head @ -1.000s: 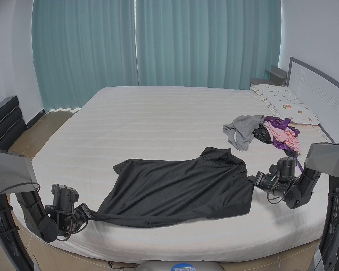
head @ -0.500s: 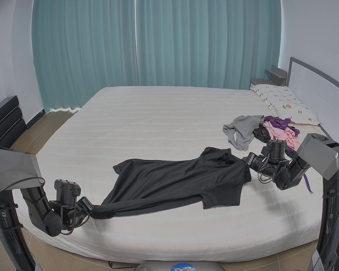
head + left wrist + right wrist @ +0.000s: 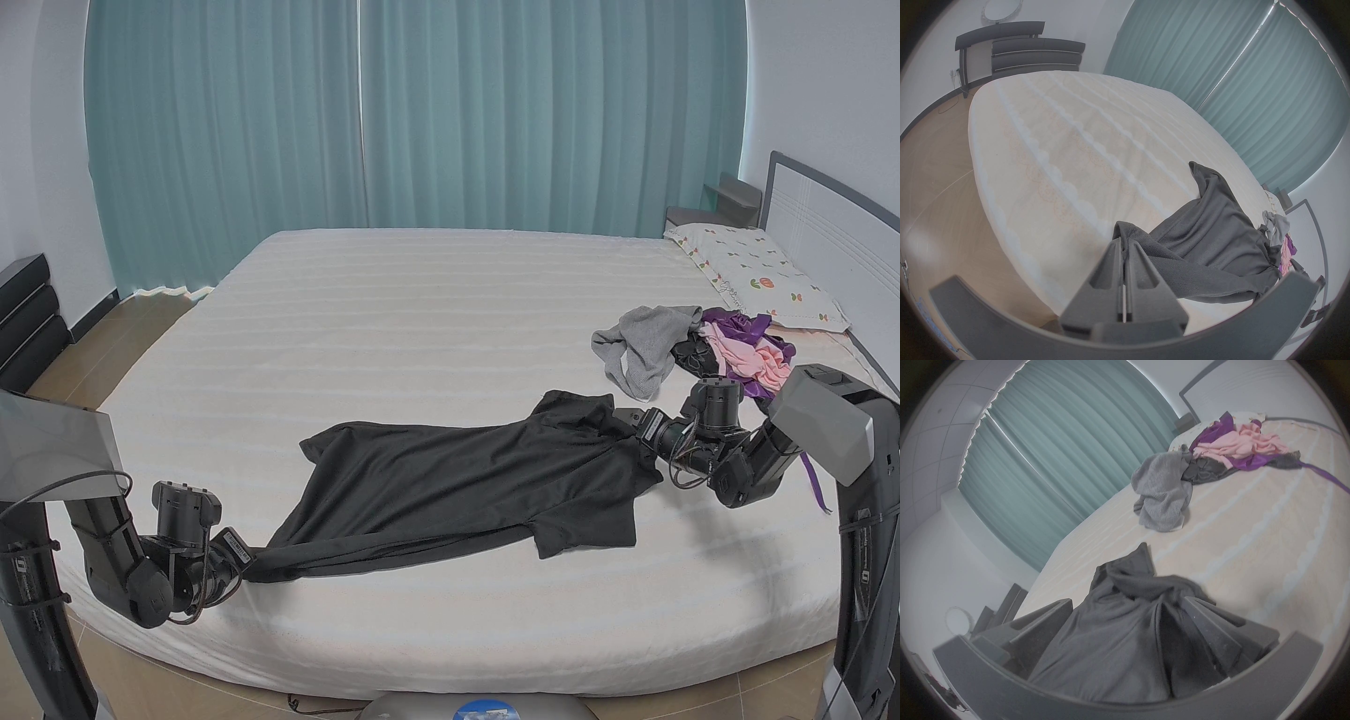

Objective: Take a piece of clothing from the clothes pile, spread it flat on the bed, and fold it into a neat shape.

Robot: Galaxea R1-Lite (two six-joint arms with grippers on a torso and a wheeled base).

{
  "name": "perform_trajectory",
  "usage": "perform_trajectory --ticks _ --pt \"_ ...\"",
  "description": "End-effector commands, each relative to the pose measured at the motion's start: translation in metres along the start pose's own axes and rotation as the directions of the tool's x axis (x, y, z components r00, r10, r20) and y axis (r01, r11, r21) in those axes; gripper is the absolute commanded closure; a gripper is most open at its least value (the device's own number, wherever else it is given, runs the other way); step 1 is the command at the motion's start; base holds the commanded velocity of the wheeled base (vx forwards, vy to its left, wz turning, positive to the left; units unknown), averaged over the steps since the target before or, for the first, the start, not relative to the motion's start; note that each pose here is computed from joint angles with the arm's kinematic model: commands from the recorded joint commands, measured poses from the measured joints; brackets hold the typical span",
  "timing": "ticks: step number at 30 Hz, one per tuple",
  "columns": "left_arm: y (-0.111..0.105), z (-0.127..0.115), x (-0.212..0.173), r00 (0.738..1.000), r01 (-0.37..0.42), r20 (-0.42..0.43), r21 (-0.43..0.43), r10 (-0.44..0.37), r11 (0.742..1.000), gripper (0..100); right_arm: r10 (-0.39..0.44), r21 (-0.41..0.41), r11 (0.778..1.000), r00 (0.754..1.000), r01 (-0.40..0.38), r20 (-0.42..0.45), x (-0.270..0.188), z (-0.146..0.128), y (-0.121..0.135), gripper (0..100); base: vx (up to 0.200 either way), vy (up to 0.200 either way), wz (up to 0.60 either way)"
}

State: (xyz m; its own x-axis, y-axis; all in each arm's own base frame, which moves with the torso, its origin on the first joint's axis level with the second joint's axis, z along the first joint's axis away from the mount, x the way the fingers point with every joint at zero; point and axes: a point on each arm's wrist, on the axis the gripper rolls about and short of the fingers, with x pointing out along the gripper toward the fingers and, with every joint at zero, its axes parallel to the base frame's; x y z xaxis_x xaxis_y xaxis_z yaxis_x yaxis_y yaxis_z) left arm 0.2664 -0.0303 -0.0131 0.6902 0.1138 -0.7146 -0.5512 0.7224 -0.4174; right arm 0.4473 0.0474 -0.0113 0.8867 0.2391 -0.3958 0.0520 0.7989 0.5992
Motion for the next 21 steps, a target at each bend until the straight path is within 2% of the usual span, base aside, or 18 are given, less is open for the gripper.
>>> perform_trajectory --ticks 1,4,6,9,10,12,21 --pt "0.001 -0.001 0.000 1.000 -0.003 -0.003 0.000 0.003 1.000 100 0.056 0.033 0.998 0.997 -0.054 -0.057 -0.040 0.013 0.008 0 0.000 0.000 0.00" --pt "0.001 -0.001 0.000 1.000 -0.005 -0.005 0.002 0.005 1.000 100 0.064 0.042 0.997 0.992 -0.060 -0.108 -0.053 0.006 0.007 0 0.000 0.000 0.00" --pt "0.002 -0.002 0.000 1.000 -0.009 -0.008 0.003 0.009 1.000 100 0.042 0.043 0.998 0.980 -0.034 -0.195 -0.067 -0.014 -0.001 0 0.000 0.000 0.00" --pt "0.003 -0.002 -0.001 1.000 -0.010 -0.009 0.004 0.010 1.000 100 0.016 0.028 1.000 0.969 -0.010 -0.245 -0.073 -0.029 -0.008 0 0.000 0.000 0.00" --pt "0.003 -0.003 -0.001 1.000 -0.012 -0.011 0.004 0.012 1.000 100 -0.003 0.016 1.000 0.953 0.008 -0.302 -0.081 -0.046 -0.011 0 0.000 0.000 0.00" --pt "0.004 -0.003 -0.002 1.000 -0.014 -0.013 0.005 0.015 1.000 100 -0.017 0.015 1.000 0.941 0.024 -0.339 -0.086 -0.057 -0.013 0 0.000 0.000 0.00" --pt "0.004 -0.003 -0.002 1.000 -0.014 -0.013 0.005 0.015 1.000 100 -0.004 0.006 1.000 0.920 0.007 -0.391 -0.082 -0.074 -0.007 0 0.000 0.000 0.00"
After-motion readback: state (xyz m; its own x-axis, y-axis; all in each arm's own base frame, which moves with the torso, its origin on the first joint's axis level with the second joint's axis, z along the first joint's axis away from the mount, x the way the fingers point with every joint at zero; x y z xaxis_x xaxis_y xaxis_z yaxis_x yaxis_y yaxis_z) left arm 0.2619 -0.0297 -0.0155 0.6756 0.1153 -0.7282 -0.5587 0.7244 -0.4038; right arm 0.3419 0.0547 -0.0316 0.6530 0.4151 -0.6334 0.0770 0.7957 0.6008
